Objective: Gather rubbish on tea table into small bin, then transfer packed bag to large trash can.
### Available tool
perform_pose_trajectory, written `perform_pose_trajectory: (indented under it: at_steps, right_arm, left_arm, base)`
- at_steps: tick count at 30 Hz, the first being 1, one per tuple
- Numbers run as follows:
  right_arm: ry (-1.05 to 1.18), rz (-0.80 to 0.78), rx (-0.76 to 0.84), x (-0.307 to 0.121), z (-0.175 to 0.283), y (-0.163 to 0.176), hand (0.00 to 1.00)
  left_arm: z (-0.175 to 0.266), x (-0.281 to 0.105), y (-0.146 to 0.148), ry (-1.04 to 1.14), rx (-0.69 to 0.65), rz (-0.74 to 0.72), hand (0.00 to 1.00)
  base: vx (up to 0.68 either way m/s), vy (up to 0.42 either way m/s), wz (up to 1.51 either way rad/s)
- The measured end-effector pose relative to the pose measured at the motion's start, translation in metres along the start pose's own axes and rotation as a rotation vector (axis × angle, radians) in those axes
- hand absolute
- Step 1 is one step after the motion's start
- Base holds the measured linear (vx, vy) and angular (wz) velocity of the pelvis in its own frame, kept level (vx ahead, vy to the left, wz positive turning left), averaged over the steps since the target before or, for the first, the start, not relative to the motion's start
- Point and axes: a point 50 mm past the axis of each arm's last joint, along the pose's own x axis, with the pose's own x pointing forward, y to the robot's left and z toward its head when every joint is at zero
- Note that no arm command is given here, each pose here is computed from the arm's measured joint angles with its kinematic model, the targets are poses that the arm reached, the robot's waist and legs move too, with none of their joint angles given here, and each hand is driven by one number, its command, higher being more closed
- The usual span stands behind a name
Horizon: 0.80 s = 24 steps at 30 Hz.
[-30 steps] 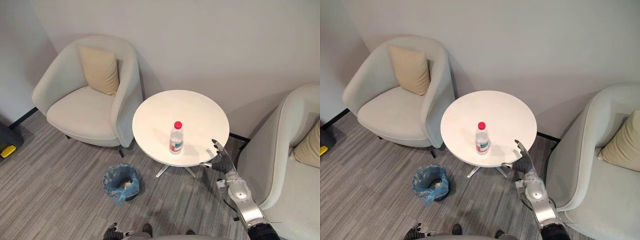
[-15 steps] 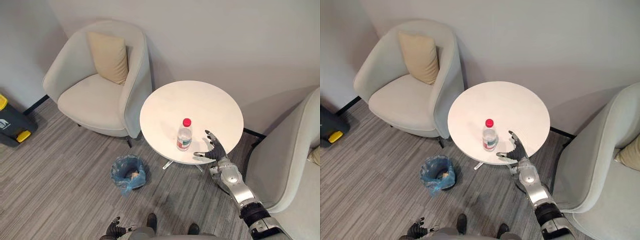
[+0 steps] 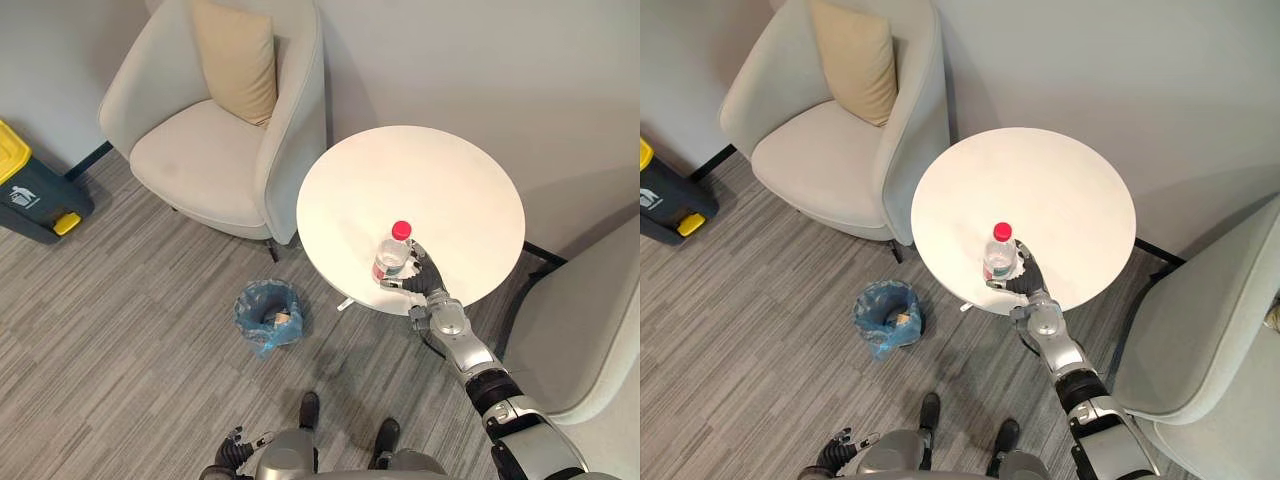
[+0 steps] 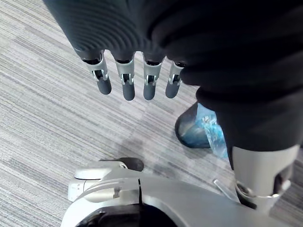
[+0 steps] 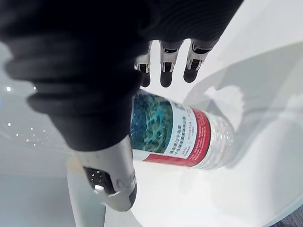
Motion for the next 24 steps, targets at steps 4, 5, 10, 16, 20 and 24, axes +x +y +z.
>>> perform_pose_trajectory:
  at_steps: [4,5,10,16,20,24]
  right_arm:
    - [-0.035,-0.009,0.018,0.014,0.018,0.0,1.0]
    - [-0.043,-0.025,0.024,0.015,0.022,-0.001,1.0]
    - [-0.066,-0.042,0.046,0.02,0.032,-0.001,1.0]
    - [-0.079,-0.061,0.114,0.02,0.037,-0.004,1.0]
    - [-0.176,-0.081,0.177,0.007,0.051,-0.008,1.0]
    - [-0.237,-0.089,0.195,-0.017,0.051,-0.011,1.0]
  left_arm:
    - [0.005,0.001,0.0,-0.02,-0.011,0.003,0.0]
    - [0.005,0.001,0.0,-0.019,-0.011,0.003,0.0]
    - [0.006,0.001,0.0,-0.025,-0.013,0.006,0.0]
    - [0.005,0.001,0.0,-0.018,-0.029,0.02,0.0]
    - [0.005,0.0,0.001,-0.013,-0.031,0.022,0.0]
    - [0.004,0.0,0.001,-0.006,-0.03,0.022,0.0]
  base:
    - [-0.04,0.007,0.14]
    - [0.0,0.0,0.0]
    - [0.0,0.01,0.07]
    - [0.0,0.012,0.08]
    - [-0.02,0.016,-0.03]
    - [-0.03,0.018,-0.07]
